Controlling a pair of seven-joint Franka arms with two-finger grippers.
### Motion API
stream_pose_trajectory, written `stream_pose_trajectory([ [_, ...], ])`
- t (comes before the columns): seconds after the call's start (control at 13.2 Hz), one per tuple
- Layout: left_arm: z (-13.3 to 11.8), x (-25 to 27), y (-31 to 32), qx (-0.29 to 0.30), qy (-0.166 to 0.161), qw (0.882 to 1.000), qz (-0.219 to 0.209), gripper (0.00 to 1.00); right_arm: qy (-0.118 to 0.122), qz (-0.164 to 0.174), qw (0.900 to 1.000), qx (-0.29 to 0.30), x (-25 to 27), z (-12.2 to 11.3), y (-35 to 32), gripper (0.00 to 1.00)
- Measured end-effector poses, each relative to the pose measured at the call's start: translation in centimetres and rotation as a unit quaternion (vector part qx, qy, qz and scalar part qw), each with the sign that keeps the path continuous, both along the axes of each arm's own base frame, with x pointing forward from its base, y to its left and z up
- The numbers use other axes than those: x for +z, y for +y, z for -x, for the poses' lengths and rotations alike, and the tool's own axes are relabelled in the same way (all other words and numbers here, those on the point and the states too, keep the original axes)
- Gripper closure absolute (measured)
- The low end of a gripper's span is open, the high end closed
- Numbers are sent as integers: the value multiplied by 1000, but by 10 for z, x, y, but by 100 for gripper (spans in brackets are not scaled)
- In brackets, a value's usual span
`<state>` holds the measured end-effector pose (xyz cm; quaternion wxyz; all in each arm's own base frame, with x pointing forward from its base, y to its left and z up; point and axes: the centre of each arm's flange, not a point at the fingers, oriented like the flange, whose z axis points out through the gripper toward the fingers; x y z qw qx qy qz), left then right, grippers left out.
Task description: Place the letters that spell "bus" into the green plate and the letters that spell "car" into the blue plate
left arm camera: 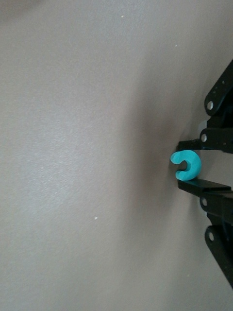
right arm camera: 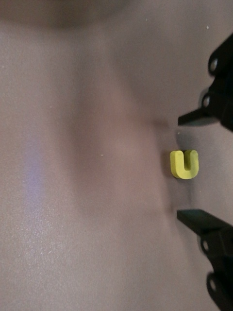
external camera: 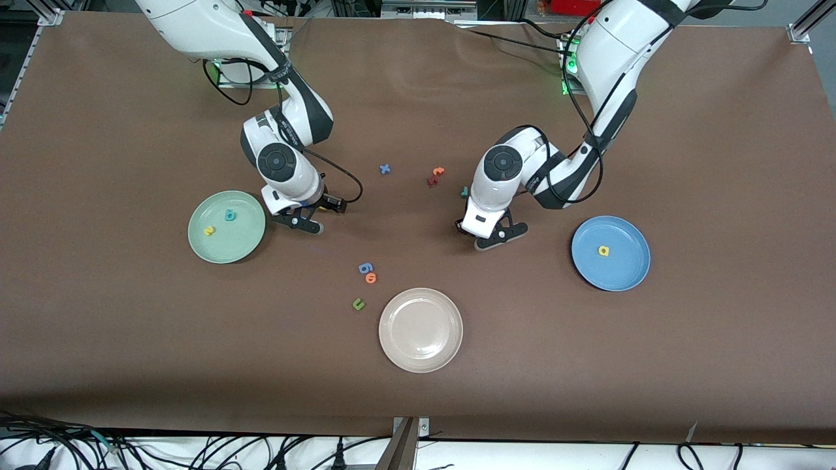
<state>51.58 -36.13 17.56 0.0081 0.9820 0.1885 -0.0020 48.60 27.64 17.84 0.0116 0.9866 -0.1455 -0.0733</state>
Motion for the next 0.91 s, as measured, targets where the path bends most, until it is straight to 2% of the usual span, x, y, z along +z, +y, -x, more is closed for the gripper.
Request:
stream_pose_trajectory([
  [0.23,-23,15,18,-36,22,999,-33,71,2,1,1000,0,-3,1,0,28],
  [0.46,-55,45,49,-95,67,992,-46,71,0,-2,1000,0,-7,1,1,32],
  [0.53,-66,55,66,-113,80,989,-50,71,-3,-4,1000,0,-7,0,2,39],
  [0.61,-77,62,87,-130,91,986,-52,71,-3,-4,1000,0,-7,0,2,39],
  [0.68,-88,68,110,-147,100,983,-51,71,-5,-5,1000,1,-6,0,3,47],
  [0.83,-104,71,160,-170,116,978,-45,71,-8,-6,1000,2,-3,-2,5,73],
  [0.91,-110,70,185,-182,123,975,-40,71,-7,-6,1000,1,-3,-2,5,73],
])
